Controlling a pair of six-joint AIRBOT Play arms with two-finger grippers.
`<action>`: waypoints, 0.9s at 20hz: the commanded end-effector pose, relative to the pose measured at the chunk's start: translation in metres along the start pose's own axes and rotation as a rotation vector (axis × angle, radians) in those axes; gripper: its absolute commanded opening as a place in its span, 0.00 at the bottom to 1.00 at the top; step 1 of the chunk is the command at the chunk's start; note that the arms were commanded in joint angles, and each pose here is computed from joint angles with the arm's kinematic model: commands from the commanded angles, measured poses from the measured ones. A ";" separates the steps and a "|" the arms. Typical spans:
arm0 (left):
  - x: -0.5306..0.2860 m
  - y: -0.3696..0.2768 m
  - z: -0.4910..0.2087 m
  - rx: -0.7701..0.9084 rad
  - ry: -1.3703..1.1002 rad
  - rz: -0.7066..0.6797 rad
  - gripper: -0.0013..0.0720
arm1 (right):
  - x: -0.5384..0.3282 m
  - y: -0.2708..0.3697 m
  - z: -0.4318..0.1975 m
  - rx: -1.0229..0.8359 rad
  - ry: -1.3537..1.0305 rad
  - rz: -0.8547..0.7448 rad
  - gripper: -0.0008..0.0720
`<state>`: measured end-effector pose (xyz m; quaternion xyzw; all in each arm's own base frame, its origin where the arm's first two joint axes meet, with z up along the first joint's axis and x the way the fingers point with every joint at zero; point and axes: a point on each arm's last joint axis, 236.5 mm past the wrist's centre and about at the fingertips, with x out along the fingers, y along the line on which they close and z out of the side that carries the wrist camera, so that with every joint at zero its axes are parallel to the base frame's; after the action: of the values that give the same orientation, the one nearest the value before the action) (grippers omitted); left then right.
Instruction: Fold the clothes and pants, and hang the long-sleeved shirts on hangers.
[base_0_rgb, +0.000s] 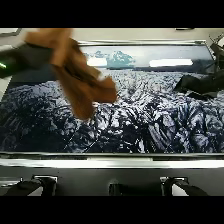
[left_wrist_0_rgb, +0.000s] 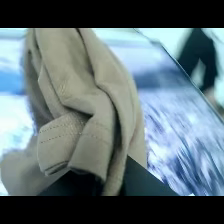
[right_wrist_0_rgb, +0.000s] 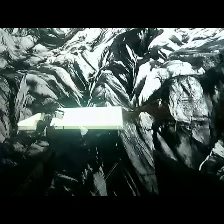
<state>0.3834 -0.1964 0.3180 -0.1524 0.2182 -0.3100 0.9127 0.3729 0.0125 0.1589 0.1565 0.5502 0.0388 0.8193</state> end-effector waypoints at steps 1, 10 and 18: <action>0.043 -0.056 -0.082 0.022 0.165 -0.090 0.05 | -0.011 0.003 -0.019 -0.003 0.048 -0.001 0.95; 0.131 -0.127 -0.362 -0.054 0.911 -0.240 0.99 | -0.008 0.001 -0.016 0.013 0.039 -0.006 0.94; 0.088 0.045 -0.231 -0.179 0.892 0.030 0.99 | 0.083 -0.034 -0.101 0.069 0.323 -0.023 0.95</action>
<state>0.3543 -0.3160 0.0831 -0.0708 0.5550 -0.3581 0.7475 0.3318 0.0152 0.0897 0.1608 0.6363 0.0312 0.7538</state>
